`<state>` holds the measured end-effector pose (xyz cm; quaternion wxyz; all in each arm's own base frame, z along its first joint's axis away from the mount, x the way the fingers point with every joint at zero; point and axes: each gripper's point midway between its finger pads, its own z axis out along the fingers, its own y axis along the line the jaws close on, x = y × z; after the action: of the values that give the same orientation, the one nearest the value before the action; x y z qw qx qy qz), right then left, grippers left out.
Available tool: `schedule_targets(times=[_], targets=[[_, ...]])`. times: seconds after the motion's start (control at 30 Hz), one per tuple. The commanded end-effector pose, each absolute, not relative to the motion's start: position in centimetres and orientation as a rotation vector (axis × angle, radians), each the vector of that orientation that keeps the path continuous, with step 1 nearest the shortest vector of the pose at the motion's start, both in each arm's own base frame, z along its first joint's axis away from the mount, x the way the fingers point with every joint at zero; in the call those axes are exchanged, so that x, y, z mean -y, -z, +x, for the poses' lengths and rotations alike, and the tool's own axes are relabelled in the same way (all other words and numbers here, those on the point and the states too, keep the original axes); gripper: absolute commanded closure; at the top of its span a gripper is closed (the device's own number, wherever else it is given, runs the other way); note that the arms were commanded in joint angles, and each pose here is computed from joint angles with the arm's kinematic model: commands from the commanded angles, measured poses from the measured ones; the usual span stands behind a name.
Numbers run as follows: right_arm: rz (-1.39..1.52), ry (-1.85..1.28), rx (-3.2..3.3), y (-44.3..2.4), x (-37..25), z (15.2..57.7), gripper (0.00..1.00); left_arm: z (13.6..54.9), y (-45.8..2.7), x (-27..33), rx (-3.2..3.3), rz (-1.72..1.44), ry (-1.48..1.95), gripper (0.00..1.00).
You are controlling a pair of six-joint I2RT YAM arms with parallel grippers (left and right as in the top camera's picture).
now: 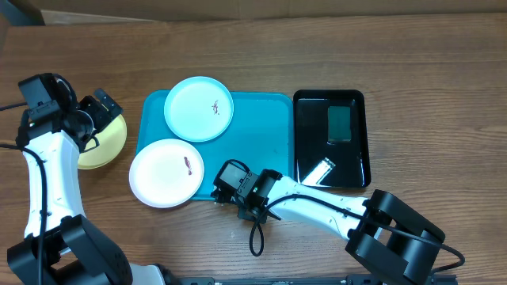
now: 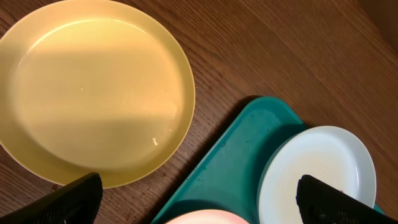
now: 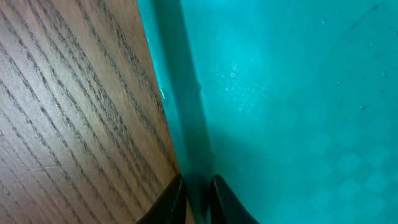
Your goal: Clean dirty plates on tray and stack at the side
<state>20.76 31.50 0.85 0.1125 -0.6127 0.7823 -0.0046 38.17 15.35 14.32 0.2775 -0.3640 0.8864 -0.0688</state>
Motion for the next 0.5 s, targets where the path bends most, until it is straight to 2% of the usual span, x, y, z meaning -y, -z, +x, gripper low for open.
schedule_targets(times=[0.0, 0.47], targets=[[-1.79, 0.003, -2.289, -1.43, -31.33, 20.48, 0.85, 38.42, -14.28, -14.98, -2.379, -0.983, 0.206, 0.0], [-1.813, 0.035, -2.271, -1.43, -31.03, 20.67, 0.82, 38.42, -14.28, -14.98, -2.379, -0.983, 0.206, 0.0]])
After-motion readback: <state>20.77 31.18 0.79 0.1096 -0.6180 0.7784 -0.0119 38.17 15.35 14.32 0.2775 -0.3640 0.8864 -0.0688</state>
